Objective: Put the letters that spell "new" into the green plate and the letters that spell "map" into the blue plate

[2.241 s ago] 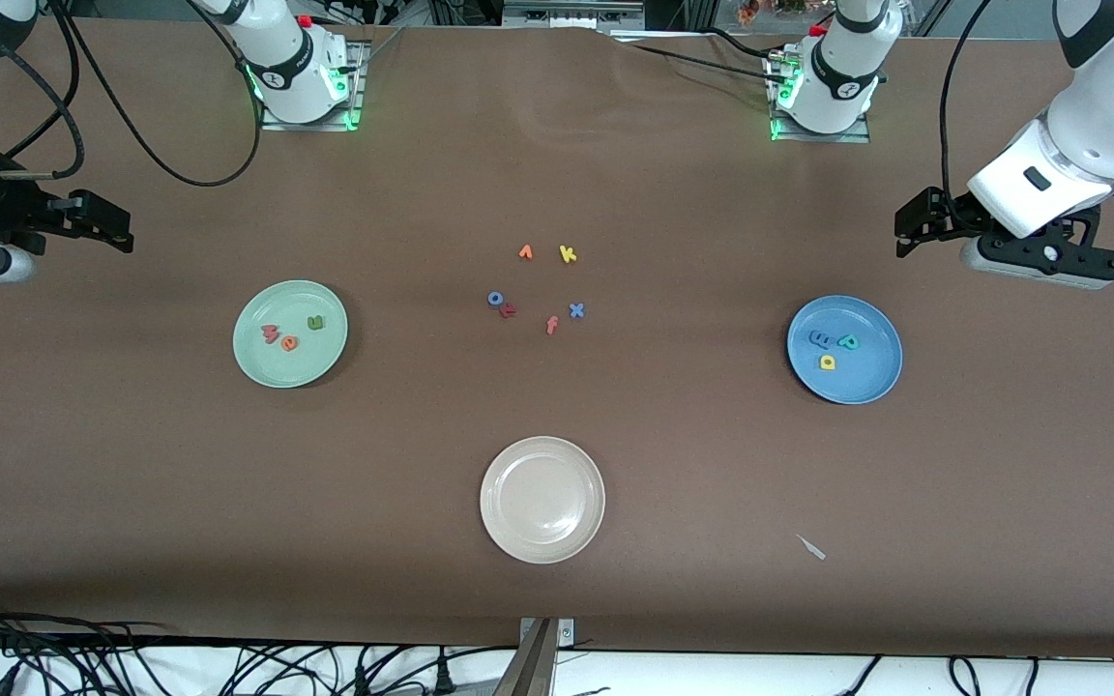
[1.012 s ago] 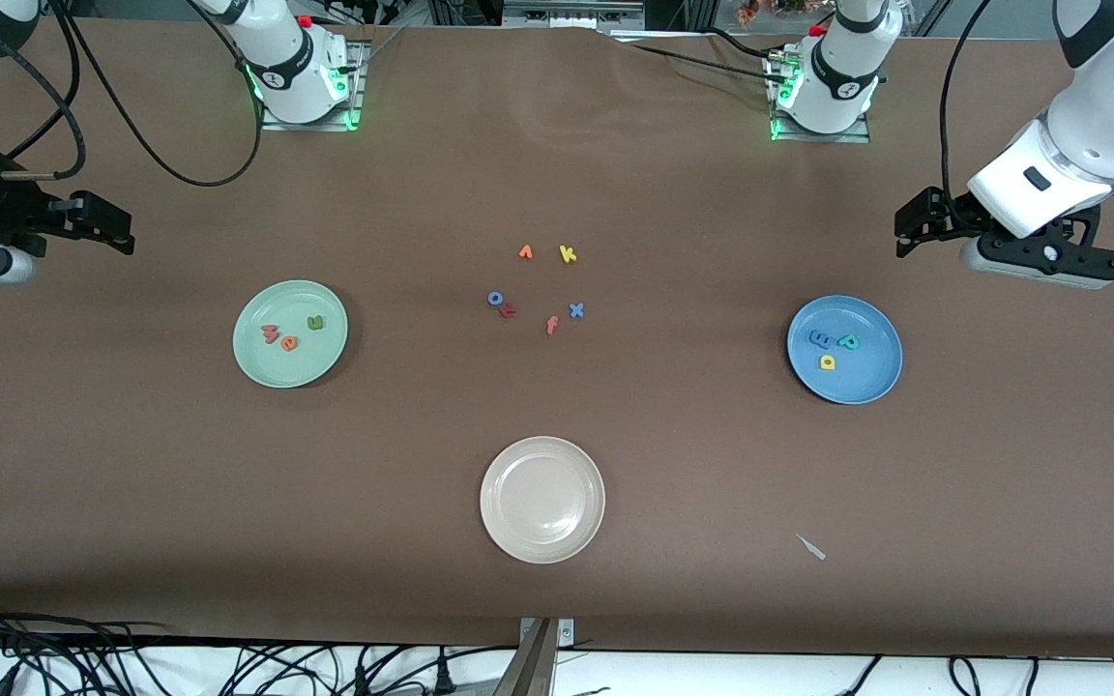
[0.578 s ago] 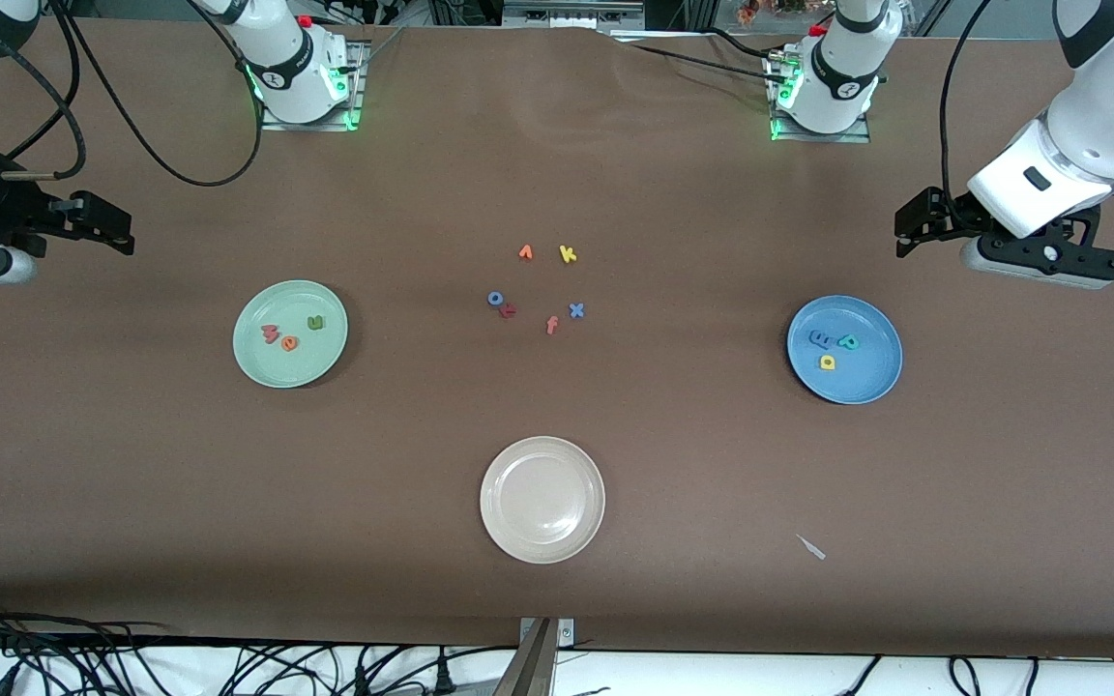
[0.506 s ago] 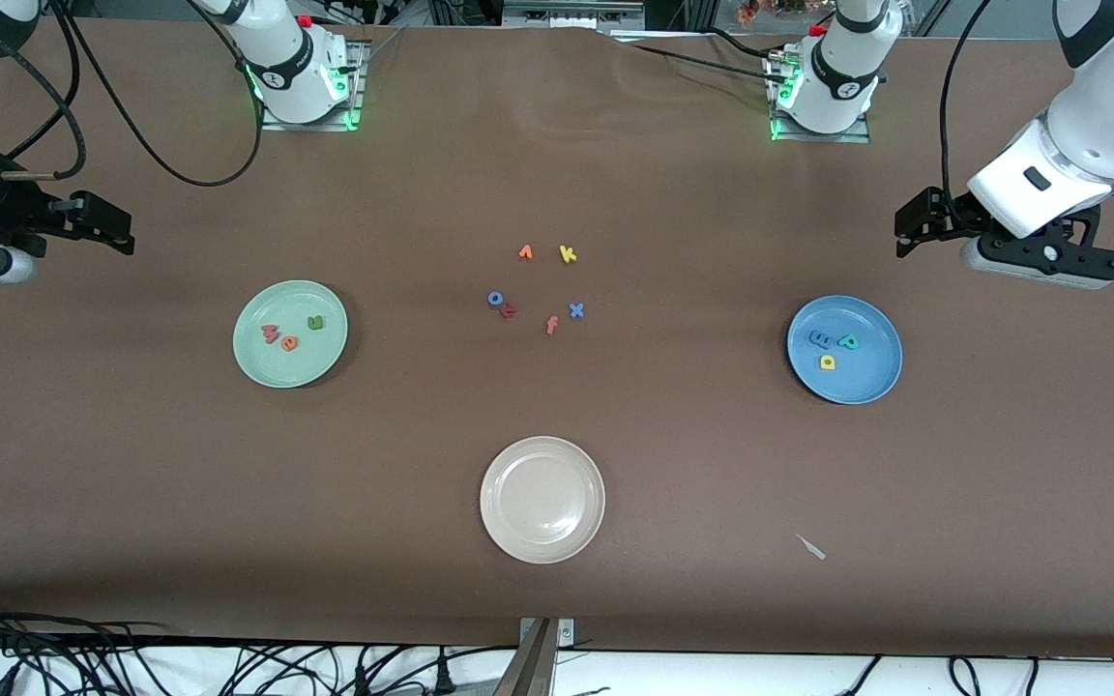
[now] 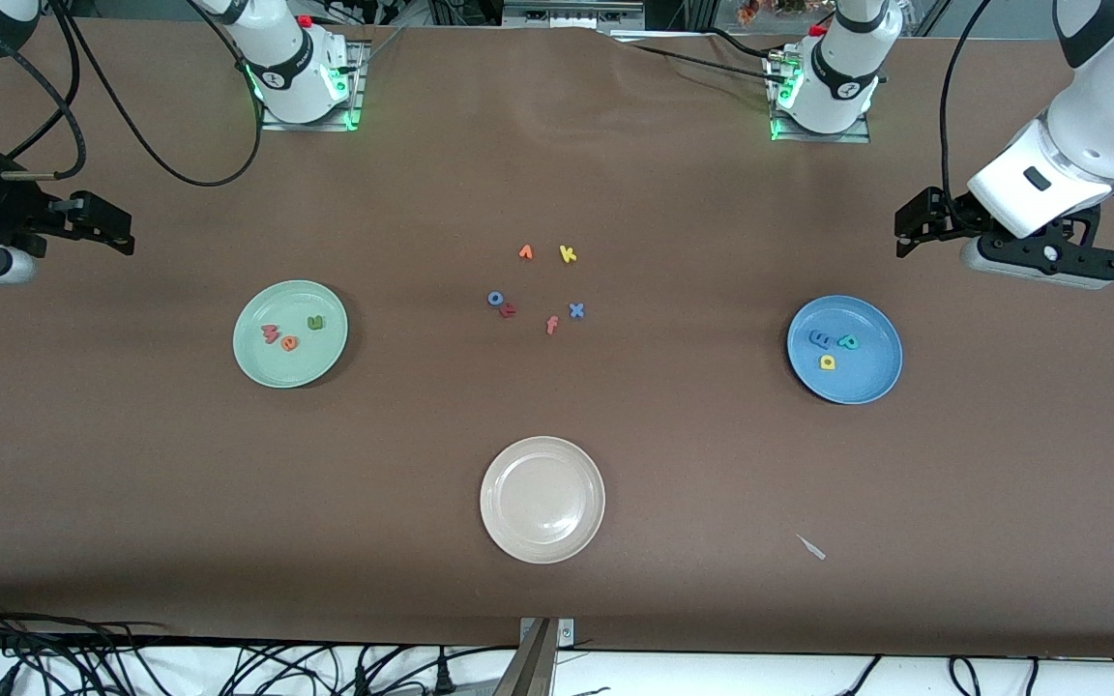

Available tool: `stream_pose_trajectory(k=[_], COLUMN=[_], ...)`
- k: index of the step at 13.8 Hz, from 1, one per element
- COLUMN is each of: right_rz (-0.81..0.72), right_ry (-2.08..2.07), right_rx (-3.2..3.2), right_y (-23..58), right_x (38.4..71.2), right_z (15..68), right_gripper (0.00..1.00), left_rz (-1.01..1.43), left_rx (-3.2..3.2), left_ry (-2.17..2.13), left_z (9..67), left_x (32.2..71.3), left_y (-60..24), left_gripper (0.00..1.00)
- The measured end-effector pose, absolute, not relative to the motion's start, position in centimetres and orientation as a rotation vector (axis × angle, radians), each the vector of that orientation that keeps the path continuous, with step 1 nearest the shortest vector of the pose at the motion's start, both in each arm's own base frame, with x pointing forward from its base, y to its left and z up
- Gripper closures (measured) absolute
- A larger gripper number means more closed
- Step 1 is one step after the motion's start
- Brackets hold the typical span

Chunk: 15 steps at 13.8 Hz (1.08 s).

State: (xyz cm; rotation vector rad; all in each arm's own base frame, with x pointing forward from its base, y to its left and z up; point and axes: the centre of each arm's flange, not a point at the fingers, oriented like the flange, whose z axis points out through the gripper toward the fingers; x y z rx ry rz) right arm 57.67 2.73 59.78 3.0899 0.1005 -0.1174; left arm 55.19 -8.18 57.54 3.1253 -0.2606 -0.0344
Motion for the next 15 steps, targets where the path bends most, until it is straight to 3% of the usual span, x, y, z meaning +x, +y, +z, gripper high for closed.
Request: stream_pose_trajectory(k=[15], right_rz=[-0.186], right_ry=[0.062], right_rx=[3.073], right_y=[1.4], right_x=[59.4], right_z=[56.4], right_gripper=[0.00], left_rz=[-0.034], left_rx=[3.125], left_ry=[-0.261], left_z=[57.5], left_x=[55.2], left_y=[-8.2], left_gripper=[0.00])
